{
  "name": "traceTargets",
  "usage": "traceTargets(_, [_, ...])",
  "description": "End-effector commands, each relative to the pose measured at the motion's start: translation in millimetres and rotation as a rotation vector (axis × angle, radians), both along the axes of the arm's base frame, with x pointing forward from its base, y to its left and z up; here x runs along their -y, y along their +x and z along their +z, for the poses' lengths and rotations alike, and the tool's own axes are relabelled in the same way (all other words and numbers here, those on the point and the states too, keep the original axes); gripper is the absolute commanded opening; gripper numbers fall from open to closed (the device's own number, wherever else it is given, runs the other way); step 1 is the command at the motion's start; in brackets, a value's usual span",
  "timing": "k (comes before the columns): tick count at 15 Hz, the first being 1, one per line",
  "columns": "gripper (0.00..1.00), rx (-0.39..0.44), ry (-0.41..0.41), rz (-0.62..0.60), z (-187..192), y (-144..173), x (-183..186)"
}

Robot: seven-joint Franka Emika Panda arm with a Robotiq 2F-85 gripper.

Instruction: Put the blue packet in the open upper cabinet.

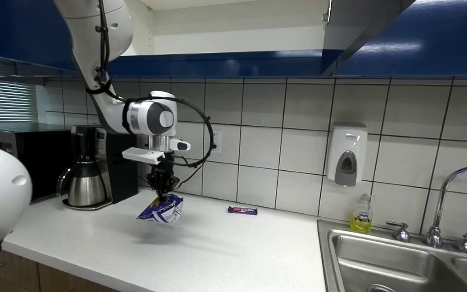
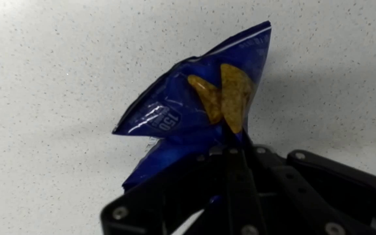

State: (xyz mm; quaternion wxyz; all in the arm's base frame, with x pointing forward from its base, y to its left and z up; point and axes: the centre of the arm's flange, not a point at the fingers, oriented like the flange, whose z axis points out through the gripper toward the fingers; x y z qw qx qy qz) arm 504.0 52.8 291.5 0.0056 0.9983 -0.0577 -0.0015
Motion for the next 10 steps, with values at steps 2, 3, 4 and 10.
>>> traceTargets(2, [0.00, 0.062, -0.026, 0.043, 55, -52, -9])
traceTargets(3, [0.00, 0.079, -0.031, 0.044, 65, -58, -11])
traceTargets(4, [0.00, 0.098, -0.030, 0.053, 77, -63, -14])
traceTargets(10, [0.00, 0.227, -0.023, 0.072, 155, -96, -28])
